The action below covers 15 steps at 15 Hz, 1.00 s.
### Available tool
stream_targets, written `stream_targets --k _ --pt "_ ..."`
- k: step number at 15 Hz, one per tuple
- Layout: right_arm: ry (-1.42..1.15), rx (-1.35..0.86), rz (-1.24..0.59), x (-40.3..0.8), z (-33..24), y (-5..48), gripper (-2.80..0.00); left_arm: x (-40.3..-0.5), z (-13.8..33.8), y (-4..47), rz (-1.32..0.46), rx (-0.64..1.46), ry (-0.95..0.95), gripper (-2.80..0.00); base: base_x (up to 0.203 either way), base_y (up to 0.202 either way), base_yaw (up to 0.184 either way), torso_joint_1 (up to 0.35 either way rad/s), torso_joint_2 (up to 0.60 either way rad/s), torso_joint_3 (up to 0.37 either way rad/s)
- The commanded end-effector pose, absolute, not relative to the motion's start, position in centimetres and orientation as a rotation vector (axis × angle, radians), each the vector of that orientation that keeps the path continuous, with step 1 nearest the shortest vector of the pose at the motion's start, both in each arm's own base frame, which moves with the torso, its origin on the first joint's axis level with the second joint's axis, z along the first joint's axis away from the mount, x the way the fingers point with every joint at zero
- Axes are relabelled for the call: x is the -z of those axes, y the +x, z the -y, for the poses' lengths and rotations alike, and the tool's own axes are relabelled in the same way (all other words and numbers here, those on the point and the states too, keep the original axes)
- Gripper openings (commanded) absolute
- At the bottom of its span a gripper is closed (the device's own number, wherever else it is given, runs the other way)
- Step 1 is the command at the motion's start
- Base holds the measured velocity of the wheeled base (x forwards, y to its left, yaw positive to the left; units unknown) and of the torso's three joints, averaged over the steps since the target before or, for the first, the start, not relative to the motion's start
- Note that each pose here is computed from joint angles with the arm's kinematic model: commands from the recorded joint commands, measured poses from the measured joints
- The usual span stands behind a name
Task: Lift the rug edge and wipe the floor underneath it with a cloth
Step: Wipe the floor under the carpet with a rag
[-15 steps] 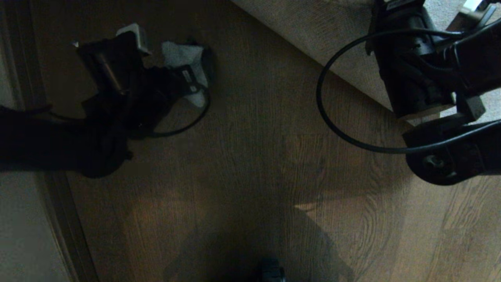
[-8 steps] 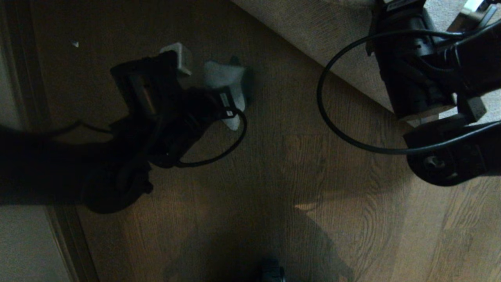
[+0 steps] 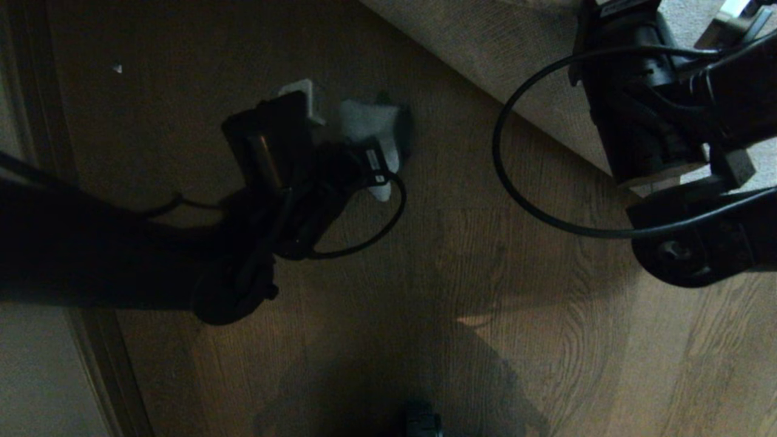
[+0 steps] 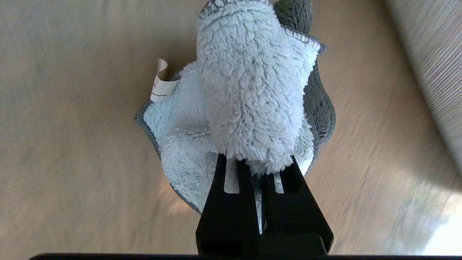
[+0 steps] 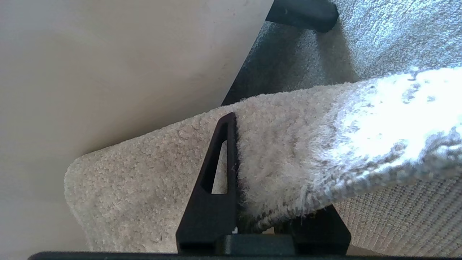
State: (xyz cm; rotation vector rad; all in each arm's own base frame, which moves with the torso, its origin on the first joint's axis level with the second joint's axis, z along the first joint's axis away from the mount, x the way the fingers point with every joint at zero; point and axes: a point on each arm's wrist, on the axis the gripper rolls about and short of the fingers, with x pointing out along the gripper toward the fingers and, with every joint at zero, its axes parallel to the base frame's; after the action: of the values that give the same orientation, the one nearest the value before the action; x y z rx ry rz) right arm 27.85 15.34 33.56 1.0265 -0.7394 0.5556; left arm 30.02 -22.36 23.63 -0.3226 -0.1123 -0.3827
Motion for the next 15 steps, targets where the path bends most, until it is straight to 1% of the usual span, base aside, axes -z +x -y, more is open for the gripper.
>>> stream_targets --k 1,5,8,15 --pt "1.043 -0.57 0.784 -33.8 -15.1 27.5 -2.8 -24.2 23.3 31.2 0.143 0.384 -0.34 -2.8 0.0 0.0 0.0 0.0 0.0 0.0" --pt "1.041 -0.568 0.785 -33.8 -15.1 27.5 -2.8 -25.6 24.2 32.4 0.176 0.389 -0.357 -2.8 0.0 0.0 0.0 0.0 0.0 0.0" --pt "1.04 -0.567 0.786 -33.8 -15.1 27.5 -2.8 -26.1 23.8 32.9 0.186 0.381 -0.359 -2.8 0.0 0.0 0.0 0.0 0.0 0.0" --pt "1.042 -0.567 0.782 -33.7 -15.1 27.7 -2.8 -27.6 18.7 35.3 0.242 0.264 -0.354 -2.8 0.0 0.0 0.0 0.0 0.0 0.0"
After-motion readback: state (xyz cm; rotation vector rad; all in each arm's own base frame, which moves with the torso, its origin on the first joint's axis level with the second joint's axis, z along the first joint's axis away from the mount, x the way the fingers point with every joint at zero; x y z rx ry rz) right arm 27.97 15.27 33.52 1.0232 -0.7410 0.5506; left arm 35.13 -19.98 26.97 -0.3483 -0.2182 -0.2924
